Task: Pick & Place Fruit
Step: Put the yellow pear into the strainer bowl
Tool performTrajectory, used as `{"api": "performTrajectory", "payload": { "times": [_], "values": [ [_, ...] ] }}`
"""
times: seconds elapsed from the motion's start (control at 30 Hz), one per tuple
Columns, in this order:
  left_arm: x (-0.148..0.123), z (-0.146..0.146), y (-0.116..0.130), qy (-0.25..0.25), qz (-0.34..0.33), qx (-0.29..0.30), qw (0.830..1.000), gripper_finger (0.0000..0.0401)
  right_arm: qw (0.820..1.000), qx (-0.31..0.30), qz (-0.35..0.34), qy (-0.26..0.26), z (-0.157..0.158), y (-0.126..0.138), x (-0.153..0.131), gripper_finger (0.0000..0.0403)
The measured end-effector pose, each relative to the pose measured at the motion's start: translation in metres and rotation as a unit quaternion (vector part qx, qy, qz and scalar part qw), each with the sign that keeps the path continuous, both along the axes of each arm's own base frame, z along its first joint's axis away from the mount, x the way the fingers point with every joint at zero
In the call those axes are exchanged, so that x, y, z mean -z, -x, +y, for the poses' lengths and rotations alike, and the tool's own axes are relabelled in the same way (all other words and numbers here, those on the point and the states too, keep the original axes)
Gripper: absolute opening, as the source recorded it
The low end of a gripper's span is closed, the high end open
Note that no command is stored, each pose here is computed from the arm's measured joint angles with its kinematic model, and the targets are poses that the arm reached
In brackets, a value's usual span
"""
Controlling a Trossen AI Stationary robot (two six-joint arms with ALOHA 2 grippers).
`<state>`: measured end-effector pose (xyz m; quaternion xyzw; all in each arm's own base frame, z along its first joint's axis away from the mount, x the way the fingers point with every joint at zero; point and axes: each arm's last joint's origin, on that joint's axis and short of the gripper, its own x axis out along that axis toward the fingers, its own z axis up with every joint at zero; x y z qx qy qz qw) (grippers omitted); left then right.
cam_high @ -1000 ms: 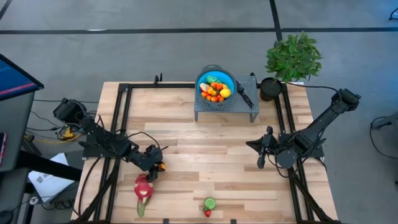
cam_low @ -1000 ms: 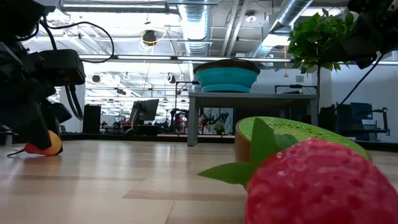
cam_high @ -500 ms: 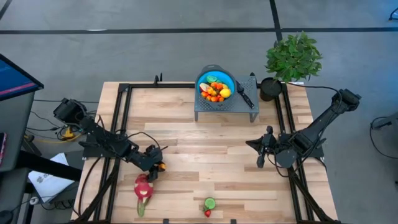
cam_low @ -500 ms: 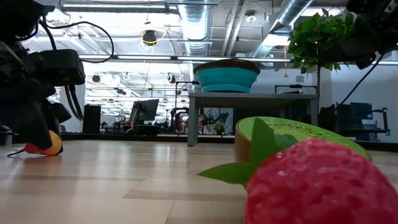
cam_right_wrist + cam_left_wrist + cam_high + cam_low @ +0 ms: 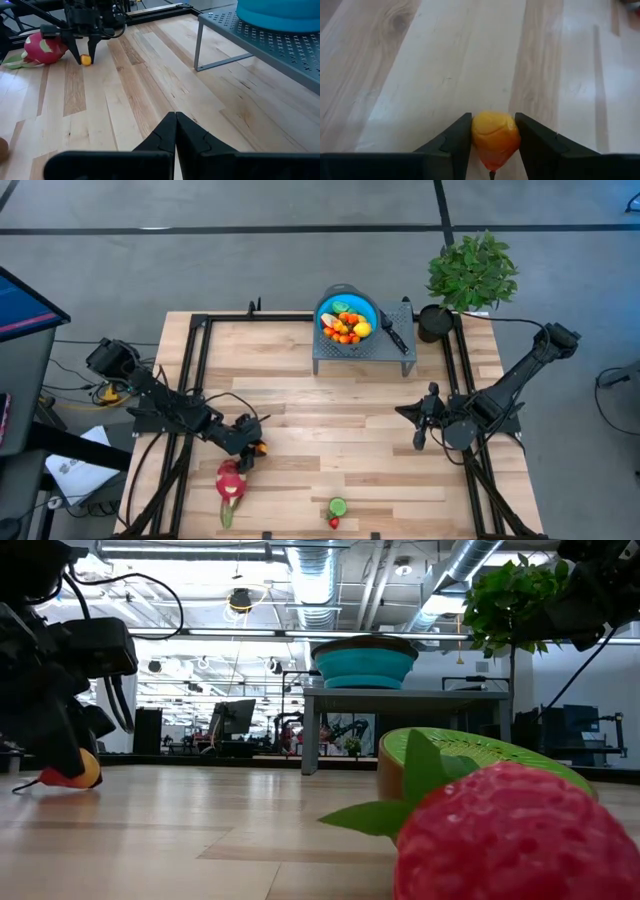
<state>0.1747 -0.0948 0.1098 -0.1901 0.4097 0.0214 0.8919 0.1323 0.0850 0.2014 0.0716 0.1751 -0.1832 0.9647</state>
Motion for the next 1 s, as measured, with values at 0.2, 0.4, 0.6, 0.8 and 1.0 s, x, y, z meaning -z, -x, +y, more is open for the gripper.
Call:
{"api": "performTrajectory", "payload": {
  "times": [0.2, 0.4, 0.6, 0.8, 1.0],
  "values": [
    [-0.005, 0.0, -0.006, 0.017, -0.032, -0.006, 0.999, 0.0131, 1.0, 0.0, 0.0, 0.0, 0.0, 0.0, 0.0, 0.0],
    [-0.015, 0.003, -0.018, 0.052, -0.097, -0.026, 0.994, 0.0132, 1.0, 0.0, 0.0, 0.0, 0.0, 0.0, 0.0, 0.0],
    [-0.031, 0.014, -0.033, 0.091, -0.183, -0.063, 0.977, 0.013, 1.0, 0.0, 0.0, 0.0, 0.0, 0.0, 0.0, 0.0],
    [-0.054, 0.041, -0.05, 0.105, -0.302, -0.14, 0.937, 0.0129, 1.0, -0.001, 0.001, 0.004, 0.0, 0.0, 0.0, 0.0],
    [-0.088, 0.067, -0.074, -0.004, -0.375, -0.157, 0.913, 0.0128, 1.0, -0.001, 0.001, 0.005, 0.0, 0.0, 0.0, 0.0]
  ]
}}
